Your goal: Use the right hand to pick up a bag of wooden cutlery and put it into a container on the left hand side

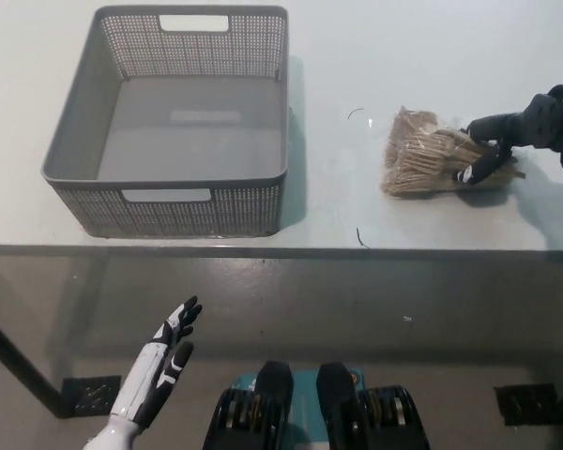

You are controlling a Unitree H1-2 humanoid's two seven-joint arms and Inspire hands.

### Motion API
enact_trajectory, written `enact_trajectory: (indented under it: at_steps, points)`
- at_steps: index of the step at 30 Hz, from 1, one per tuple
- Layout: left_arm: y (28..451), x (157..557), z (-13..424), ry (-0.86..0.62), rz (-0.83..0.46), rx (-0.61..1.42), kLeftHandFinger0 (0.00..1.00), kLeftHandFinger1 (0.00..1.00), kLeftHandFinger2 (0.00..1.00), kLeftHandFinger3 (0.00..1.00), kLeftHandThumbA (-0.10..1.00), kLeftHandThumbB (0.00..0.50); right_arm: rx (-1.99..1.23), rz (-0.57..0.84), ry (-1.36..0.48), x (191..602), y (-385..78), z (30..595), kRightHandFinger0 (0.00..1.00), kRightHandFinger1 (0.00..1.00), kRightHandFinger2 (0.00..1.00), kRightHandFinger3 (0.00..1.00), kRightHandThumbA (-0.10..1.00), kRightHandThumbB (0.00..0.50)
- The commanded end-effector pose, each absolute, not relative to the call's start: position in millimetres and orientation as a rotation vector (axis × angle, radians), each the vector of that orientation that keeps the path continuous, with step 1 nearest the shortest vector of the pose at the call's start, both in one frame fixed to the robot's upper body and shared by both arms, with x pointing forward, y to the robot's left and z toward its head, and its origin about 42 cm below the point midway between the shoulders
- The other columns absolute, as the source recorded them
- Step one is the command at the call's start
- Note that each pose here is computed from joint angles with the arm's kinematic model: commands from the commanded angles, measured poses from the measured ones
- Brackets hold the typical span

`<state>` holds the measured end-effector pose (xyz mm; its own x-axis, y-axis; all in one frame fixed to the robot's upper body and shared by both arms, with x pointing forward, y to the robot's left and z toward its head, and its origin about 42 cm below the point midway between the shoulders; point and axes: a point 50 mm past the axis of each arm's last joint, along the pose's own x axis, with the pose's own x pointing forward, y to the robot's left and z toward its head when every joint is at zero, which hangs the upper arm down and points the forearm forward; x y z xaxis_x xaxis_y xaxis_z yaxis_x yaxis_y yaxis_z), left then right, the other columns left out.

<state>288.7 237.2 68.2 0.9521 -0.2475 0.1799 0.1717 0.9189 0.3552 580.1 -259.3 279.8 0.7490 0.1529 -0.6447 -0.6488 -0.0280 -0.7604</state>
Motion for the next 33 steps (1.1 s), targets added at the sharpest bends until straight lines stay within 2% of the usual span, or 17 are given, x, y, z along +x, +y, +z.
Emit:
enact_trajectory:
  at_steps: [1, 2, 3, 4, 5, 6, 7, 9, 11, 13, 15, 16, 17, 19, 26, 30, 33]
  points:
    - [239, 295, 80, -0.292, -0.233, 0.352, 1.0, 1.0, 1.0, 1.0, 1.0, 0.311, -1.44, 0.655, 0.385, 577, -246, 260, 0.85, 0.92, 1.0, 1.0, 0.19, 0.412]
    - [238, 298, 82, -0.3, -0.234, 0.354, 1.0, 1.0, 1.0, 1.0, 1.0, 0.317, -1.434, 0.542, 0.182, 579, -244, 260, 0.05, 0.11, 0.29, 0.43, -0.08, 0.142]
    - [238, 299, 83, -0.305, -0.232, 0.357, 1.0, 1.0, 1.0, 1.0, 1.0, 0.321, -1.41, 0.508, 0.138, 580, -243, 263, 0.0, 0.2, 0.53, 0.67, -0.1, 0.063]
    - [239, 300, 84, -0.308, -0.231, 0.359, 1.0, 1.0, 1.0, 1.0, 1.0, 0.321, -1.402, 0.502, 0.132, 580, -243, 265, 0.04, 0.34, 0.75, 0.81, -0.1, 0.113]
    - [239, 300, 84, -0.308, -0.231, 0.363, 1.0, 1.0, 1.0, 1.0, 1.0, 0.324, -1.385, 0.489, 0.123, 580, -244, 266, 0.13, 0.6, 1.0, 1.0, -0.1, 0.103]
    - [238, 300, 84, -0.308, -0.231, 0.363, 1.0, 1.0, 1.0, 1.0, 1.0, 0.324, -1.384, 0.486, 0.12, 581, -244, 266, 0.15, 0.68, 1.0, 1.0, -0.1, 0.097]
    - [238, 300, 84, -0.308, -0.231, 0.363, 1.0, 1.0, 1.0, 1.0, 1.0, 0.324, -1.384, 0.485, 0.119, 581, -244, 266, 0.16, 0.69, 1.0, 1.0, -0.1, 0.091]
    - [238, 302, 85, -0.311, -0.235, 0.366, 1.0, 1.0, 1.0, 1.0, 1.0, 0.32, -1.307, 0.421, 0.051, 582, -246, 273, 0.19, 0.67, 0.96, 1.0, -0.1, 0.087]
    - [237, 303, 85, -0.311, -0.236, 0.367, 1.0, 1.0, 1.0, 1.0, 1.0, 0.323, -1.286, 0.396, 0.03, 583, -248, 276, 0.15, 0.63, 0.94, 1.0, -0.1, 0.09]
    - [237, 302, 83, -0.306, -0.23, 0.361, 1.0, 1.0, 1.0, 1.0, 1.0, 0.33, -1.26, 0.378, 0.021, 584, -249, 279, 0.18, 0.66, 1.0, 1.0, -0.1, 0.083]
    - [238, 302, 82, -0.303, -0.229, 0.363, 1.0, 1.0, 1.0, 1.0, 1.0, 0.336, -1.23, 0.349, 0.026, 585, -250, 284, 0.23, 0.72, 1.0, 1.0, -0.1, 0.083]
    - [238, 301, 82, -0.302, -0.23, 0.365, 1.0, 1.0, 1.0, 1.0, 1.0, 0.337, -1.206, 0.337, 0.023, 586, -249, 286, 0.24, 0.72, 1.0, 1.0, -0.1, 0.084]
    - [239, 301, 83, -0.302, -0.23, 0.363, 1.0, 1.0, 1.0, 1.0, 1.0, 0.33, -1.161, 0.322, 0.013, 587, -249, 290, 0.21, 0.7, 1.0, 0.94, -0.1, 0.102]
    - [239, 301, 82, -0.301, -0.231, 0.365, 1.0, 1.0, 1.0, 1.0, 1.0, 0.336, -1.094, 0.301, -0.002, 589, -250, 298, 0.21, 0.68, 1.0, 1.0, -0.1, 0.115]
    - [239, 297, 78, -0.288, -0.229, 0.368, 1.0, 1.0, 1.0, 1.0, 1.0, 0.342, -0.909, 0.223, -0.077, 597, -249, 339, 0.15, 0.68, 1.0, 1.0, -0.1, 0.128]
    - [238, 295, 76, -0.282, -0.231, 0.36, 1.0, 1.0, 1.0, 1.0, 0.98, 0.335, -0.829, 0.206, -0.125, 600, -244, 360, 0.16, 0.67, 0.96, 0.99, -0.1, 0.133]
    - [238, 295, 74, -0.272, -0.234, 0.363, 1.0, 1.0, 1.0, 1.0, 0.98, 0.336, -0.77, 0.195, -0.158, 603, -239, 379, 0.21, 0.7, 0.98, 0.98, -0.1, 0.137]
